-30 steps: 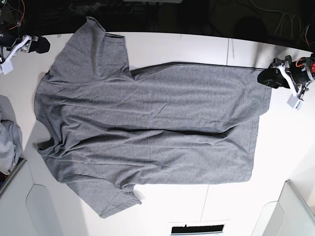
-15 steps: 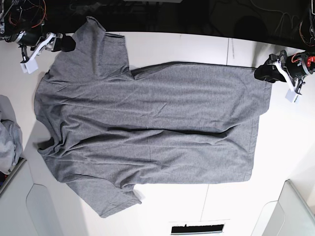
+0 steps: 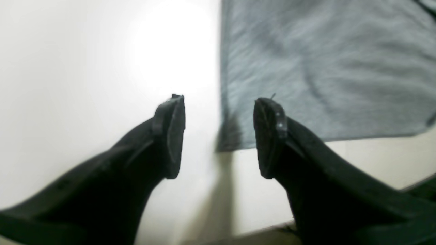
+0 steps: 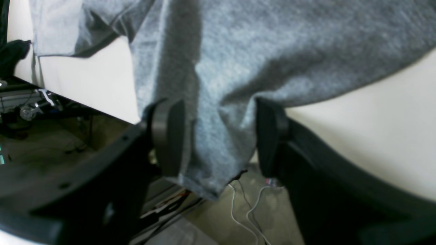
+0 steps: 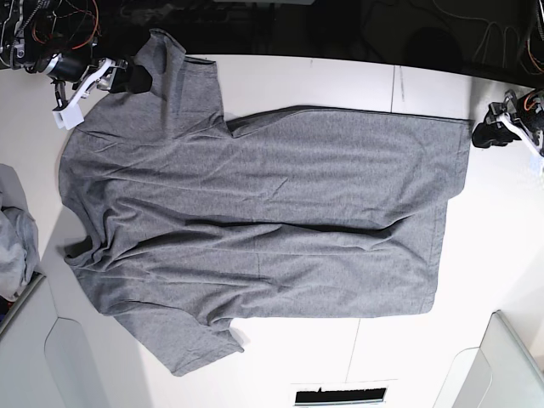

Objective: Layout the t-shirt on the table in an organized manner, then fold the t-shirt properly
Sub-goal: 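Grasp the shirt's collar-side edge with both grippers and lift it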

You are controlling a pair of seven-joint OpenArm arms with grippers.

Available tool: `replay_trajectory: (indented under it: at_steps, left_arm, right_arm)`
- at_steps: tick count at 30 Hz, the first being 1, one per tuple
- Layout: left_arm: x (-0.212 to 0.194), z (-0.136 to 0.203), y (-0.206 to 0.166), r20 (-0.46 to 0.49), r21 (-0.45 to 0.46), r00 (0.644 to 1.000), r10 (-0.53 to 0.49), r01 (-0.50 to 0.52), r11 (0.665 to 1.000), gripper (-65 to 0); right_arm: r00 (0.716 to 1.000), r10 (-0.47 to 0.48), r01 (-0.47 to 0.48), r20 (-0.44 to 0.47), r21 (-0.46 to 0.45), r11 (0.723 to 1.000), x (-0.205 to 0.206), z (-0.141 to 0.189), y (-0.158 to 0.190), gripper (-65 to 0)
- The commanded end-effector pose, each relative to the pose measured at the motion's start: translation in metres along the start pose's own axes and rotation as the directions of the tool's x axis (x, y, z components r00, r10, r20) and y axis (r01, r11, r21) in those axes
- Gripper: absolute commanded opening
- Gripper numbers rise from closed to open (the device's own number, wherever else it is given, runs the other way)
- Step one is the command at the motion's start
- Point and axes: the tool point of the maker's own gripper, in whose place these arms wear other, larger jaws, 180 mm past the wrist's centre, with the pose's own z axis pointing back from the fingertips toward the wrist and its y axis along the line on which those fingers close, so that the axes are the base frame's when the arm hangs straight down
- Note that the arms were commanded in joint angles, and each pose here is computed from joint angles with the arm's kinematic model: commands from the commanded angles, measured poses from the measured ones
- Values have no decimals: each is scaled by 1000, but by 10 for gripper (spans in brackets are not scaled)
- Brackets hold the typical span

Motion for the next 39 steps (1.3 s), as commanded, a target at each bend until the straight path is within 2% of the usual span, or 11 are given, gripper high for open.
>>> replay_trajectory:
  at_steps: [1,11,15,16,18,19,21,28,30,33,39]
  left_arm:
    - [15,3,0,38,-2,999,-28,29,1000,-303]
    - [-33,-22,-30,-135,-72,981,-138,129,989,-304]
    - [-42,-23,-31,-167,-74,973,-162,152,986,-305]
    - [-42,-23,-31,-167,-74,973,-162,152,986,-323]
    - [-43,-23,-31,-169,-74,972,-161,151,986,-442]
    - [-45,-22,-30,-170,-74,972,-159,149,986,-519]
    - [-48,-21,-31,-169,-78,973,-154,143,987,-650]
    - [-43,0,-39,-136,-109,969,-204,190,976,-650]
    - [-42,8,-48,-126,-137,968,-218,201,970,-650]
    - [-37,20,-60,-108,-171,961,-253,232,957,-650]
    - [-4,42,-56,-19,-132,963,-268,263,956,-650]
  right_arm:
    - [1000,17,-17,-8,-20,1000,1,5,-5,-314]
    - [1000,17,-17,-8,-20,1000,1,5,-5,-314]
    - [1000,17,-17,-8,-20,1000,1,5,-5,-316]
    - [1000,16,-16,-7,-18,1000,2,5,-4,-317]
    - [1000,15,-15,-6,-17,1000,2,5,-4,-394]
    - [1000,16,-16,-5,-17,1000,2,5,-4,-463]
    - [1000,16,-16,-5,-17,1000,2,5,-4,-647]
    - [1000,28,-28,-9,10,1000,0,9,4,-650]
    - [999,48,-48,-7,40,998,-2,13,14,-650]
    - [996,95,-94,-3,38,995,-3,22,24,-650]
    - [985,174,-174,6,9,985,-11,48,40,-650]
